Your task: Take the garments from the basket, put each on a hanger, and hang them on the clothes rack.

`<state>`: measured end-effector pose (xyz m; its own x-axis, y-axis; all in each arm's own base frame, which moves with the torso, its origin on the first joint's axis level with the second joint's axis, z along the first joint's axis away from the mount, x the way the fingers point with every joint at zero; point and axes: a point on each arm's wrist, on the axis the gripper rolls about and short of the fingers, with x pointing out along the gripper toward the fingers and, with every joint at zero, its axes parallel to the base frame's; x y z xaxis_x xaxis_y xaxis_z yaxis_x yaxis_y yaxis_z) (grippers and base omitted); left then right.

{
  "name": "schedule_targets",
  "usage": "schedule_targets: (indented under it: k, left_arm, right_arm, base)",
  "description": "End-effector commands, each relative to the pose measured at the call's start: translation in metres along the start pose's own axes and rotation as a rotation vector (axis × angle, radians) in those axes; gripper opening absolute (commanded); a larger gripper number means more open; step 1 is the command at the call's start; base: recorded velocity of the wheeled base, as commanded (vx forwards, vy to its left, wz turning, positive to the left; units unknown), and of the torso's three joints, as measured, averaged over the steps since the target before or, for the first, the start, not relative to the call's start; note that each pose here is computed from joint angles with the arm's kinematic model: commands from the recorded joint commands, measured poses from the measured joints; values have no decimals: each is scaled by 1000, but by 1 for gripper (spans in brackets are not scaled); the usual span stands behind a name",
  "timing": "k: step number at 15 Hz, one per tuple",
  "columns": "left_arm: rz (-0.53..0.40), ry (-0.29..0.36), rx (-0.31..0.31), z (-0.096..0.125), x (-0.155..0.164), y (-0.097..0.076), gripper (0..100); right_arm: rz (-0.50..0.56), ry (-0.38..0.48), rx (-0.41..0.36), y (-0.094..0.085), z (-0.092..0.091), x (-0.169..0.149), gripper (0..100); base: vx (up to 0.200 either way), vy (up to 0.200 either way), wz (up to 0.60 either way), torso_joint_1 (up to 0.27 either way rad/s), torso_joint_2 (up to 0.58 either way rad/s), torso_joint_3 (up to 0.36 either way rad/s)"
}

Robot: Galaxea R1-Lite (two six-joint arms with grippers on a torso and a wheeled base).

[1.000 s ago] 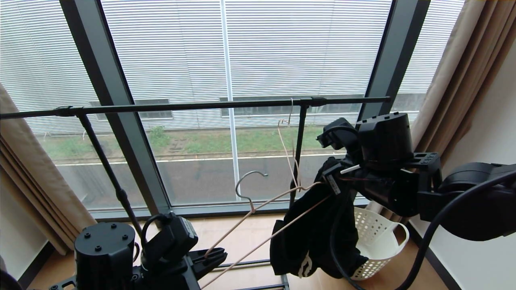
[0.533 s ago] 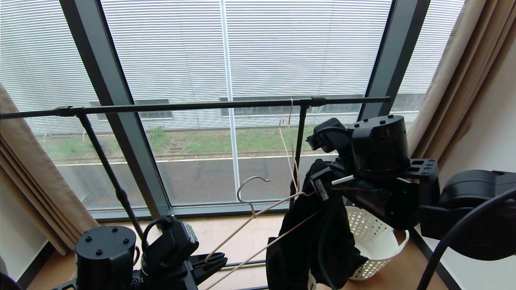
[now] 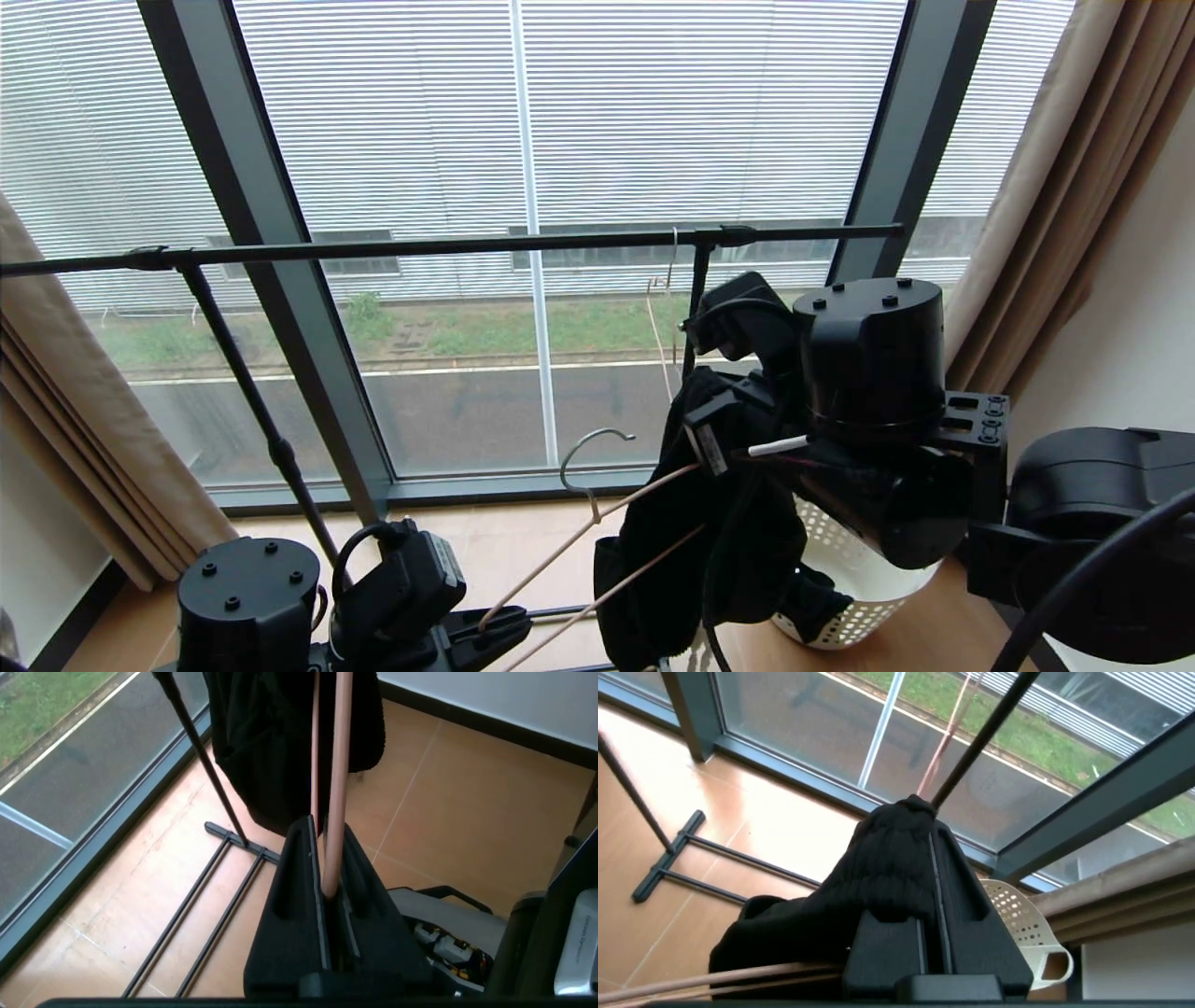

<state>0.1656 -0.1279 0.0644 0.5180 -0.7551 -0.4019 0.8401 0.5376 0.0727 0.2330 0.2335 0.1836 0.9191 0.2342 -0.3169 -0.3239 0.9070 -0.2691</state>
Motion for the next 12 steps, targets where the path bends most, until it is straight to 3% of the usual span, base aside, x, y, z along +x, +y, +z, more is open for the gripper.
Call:
schedule_targets:
  k: [1, 9, 12]
  left_arm:
    - [3, -2, 0, 0, 1, 0, 0]
    - [65, -42, -17, 1, 4, 14, 0]
    - [74, -50, -17, -2, 7, 16, 0]
  right_arm:
    - [28, -5, -5, 8, 0, -6, 0]
    - [107, -46, -14, 20, 2, -38, 0]
    - [161, -61, -16, 33, 4, -47, 0]
  base:
    - [0, 0, 0, 0, 0, 0]
    - [0, 0, 0, 0, 0, 0]
    - [0, 0, 0, 0, 0, 0]
